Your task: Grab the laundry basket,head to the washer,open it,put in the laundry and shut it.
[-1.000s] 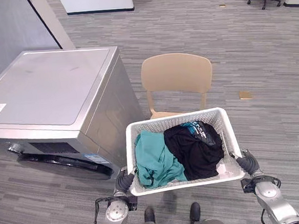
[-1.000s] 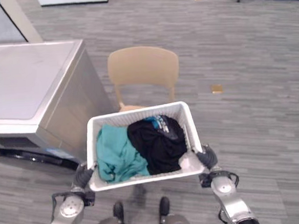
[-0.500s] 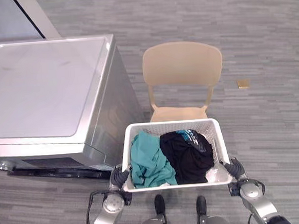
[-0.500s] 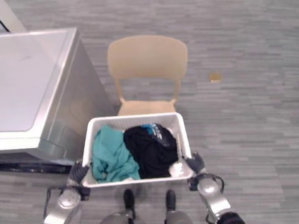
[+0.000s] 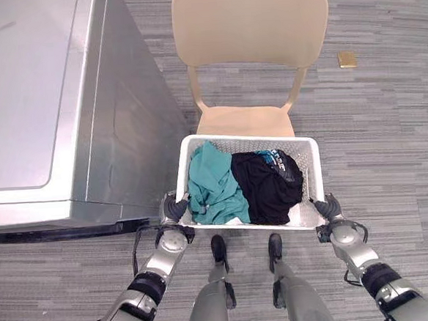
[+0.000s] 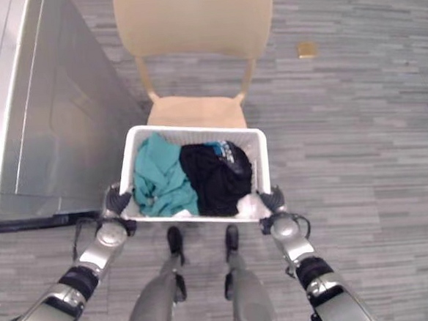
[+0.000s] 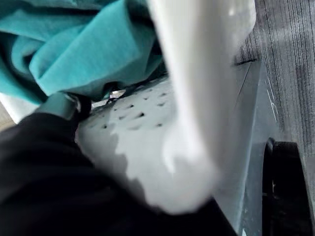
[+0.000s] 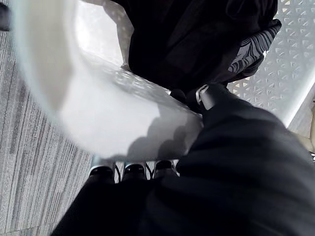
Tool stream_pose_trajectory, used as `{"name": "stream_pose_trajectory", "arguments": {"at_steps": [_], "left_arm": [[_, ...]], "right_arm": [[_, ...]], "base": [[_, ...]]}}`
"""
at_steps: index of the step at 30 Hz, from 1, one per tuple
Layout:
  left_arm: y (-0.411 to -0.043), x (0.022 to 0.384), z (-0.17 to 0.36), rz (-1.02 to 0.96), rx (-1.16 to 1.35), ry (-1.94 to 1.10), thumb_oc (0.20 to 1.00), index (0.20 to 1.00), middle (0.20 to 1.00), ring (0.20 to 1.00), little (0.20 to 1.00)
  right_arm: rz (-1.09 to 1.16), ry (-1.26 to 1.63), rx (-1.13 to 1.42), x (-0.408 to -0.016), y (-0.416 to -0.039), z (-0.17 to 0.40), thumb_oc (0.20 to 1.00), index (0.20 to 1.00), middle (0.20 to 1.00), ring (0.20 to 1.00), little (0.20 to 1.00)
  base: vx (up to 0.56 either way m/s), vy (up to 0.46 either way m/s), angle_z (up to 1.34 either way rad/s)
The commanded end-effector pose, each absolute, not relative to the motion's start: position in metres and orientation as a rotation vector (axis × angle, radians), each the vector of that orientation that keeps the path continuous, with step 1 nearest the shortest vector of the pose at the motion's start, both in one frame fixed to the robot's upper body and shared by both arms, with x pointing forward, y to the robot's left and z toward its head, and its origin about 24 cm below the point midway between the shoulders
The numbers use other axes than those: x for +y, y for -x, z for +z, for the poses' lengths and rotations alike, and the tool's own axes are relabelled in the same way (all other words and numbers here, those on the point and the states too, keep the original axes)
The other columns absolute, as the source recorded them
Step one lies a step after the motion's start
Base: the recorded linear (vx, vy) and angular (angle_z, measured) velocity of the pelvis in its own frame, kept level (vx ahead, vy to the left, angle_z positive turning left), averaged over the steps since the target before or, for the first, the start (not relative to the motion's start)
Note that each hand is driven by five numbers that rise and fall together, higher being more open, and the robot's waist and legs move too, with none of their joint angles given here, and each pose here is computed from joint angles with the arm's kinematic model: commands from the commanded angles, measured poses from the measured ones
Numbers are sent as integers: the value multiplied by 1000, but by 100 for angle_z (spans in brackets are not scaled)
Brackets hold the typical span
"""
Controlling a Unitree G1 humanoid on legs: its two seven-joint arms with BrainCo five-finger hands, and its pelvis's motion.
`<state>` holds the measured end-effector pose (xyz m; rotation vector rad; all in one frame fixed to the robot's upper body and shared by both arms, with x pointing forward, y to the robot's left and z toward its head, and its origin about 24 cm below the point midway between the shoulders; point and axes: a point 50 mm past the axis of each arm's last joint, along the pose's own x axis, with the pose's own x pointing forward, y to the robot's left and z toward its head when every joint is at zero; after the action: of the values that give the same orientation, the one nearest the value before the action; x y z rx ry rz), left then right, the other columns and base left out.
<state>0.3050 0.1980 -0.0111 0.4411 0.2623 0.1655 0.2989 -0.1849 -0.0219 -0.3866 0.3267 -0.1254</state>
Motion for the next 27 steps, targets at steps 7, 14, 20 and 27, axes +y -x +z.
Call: {"name": "stream_pose_trajectory", "arguments": {"at_steps": [7,14,20,27], "left_arm": [[-354,166,53,148,9,-307,1000,1000,1000,1000,1000],[-292,203,15,157,73,-203,1000,1000,1000,1000,1000],[-231,238,-27,181,269,-206,1000,1000,1000,1000,1000],[-152,253,-96,135,671,-252,1000,1000,1000,1000,1000]], "right_arm": [[-24,308,91,-138,-348,39,1000,1000,1000,1000,1000],[-114,261,179,-202,-297,4,1000,1000,1000,1000,1000],[-113,371,278,-245,-250,-16,1000,1000,1000,1000,1000],[-10,440,544,-249,-196,-70,1000,1000,1000,1000,1000]], "base": [[-57,-22,0],[70,-23,2],[60,-39,9],[36,-43,10]]}}
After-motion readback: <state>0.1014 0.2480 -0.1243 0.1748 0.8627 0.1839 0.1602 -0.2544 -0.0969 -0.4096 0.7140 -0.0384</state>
